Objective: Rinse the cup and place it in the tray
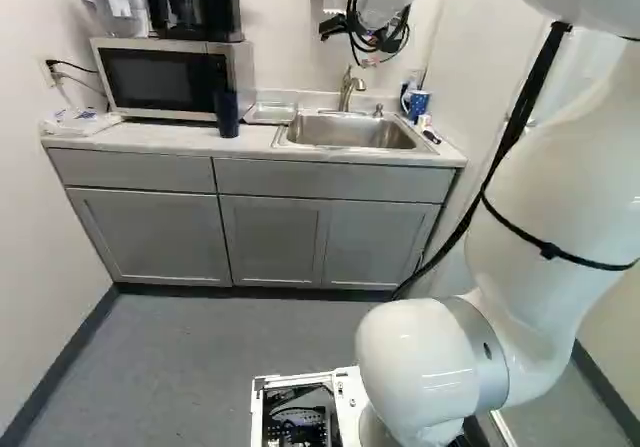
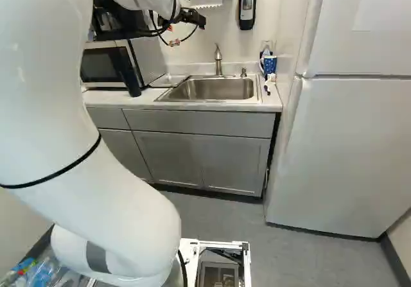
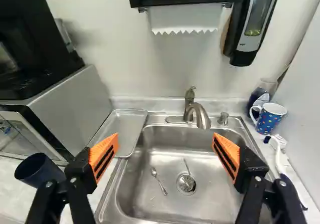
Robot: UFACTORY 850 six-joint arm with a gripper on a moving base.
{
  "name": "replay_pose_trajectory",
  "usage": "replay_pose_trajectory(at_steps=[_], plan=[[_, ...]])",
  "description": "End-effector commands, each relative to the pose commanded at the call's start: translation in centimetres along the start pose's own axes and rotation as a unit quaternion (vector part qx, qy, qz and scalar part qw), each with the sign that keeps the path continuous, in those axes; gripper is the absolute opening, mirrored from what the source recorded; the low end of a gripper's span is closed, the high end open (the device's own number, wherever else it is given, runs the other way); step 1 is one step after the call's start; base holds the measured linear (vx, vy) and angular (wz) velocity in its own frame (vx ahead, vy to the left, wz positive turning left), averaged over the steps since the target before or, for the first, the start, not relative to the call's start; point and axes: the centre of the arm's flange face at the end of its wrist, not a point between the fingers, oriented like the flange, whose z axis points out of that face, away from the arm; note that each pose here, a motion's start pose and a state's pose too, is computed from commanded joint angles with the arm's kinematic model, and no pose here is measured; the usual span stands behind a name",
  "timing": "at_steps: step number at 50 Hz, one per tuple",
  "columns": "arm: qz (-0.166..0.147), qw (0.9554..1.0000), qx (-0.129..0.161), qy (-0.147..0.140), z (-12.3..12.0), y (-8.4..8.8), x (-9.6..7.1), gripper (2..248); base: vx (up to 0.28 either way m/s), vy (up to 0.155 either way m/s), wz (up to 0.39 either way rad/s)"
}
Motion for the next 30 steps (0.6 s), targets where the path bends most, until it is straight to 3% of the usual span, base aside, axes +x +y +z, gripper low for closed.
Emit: replay_pose_trajectory(at_steps=[30], plan=[[0.0, 1.0, 0.0, 0.0, 0.0, 0.0, 0.0, 247, 0.078, -0.015, 0.152]])
